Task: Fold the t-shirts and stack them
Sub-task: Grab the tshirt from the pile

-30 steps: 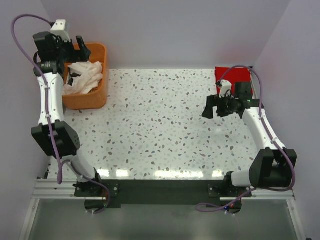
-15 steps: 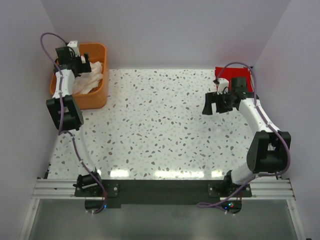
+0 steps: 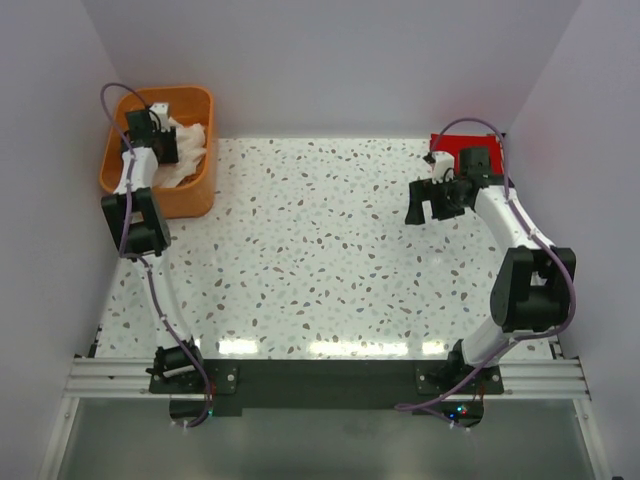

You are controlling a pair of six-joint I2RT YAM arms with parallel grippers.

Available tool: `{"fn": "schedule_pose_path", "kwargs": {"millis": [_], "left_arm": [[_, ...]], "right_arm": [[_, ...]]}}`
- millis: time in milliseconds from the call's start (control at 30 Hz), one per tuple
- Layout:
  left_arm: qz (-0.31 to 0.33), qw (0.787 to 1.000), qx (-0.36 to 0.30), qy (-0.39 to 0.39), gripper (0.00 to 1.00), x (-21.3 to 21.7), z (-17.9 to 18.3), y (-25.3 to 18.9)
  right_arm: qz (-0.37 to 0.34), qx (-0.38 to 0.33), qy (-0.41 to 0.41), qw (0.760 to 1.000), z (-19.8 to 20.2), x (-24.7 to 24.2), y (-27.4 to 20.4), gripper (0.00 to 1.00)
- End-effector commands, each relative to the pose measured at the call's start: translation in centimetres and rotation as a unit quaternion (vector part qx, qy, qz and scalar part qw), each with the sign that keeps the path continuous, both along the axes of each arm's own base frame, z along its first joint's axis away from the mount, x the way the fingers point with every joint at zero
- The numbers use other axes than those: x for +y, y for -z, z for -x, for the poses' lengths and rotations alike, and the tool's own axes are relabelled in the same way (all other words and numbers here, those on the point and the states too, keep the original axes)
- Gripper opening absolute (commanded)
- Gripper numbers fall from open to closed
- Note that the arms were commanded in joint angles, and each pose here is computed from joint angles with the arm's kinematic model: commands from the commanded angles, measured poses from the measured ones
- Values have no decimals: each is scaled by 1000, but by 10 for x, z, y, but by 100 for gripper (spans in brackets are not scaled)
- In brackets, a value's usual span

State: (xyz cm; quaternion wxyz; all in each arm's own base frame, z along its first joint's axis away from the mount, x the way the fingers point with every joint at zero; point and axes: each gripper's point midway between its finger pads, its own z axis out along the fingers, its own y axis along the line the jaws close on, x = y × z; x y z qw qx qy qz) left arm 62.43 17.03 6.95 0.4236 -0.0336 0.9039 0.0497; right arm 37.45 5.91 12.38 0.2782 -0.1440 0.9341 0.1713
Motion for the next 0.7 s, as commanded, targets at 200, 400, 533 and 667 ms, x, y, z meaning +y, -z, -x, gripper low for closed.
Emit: {"fn": "schedule_pose_path", "kwargs": {"millis": [200,400,533,667], "left_arm": [[-17,984,-175,22,0,-6,-24,-152],[-51,935,-349,33,0,-20,1,-321],[-61,886,-455,64,0,-43,35,-423],[-18,840,-524,136,0,-96,68,-495]], "right_arm": [[-2,-33,-21,999,-9,4,-26,99],[-10,-61,-16,998,-5,6,-42,99],[-13,-82,-15,996,-1,7,-51,99],[-13,-102,-10,995,4,7,-58,99]]}}
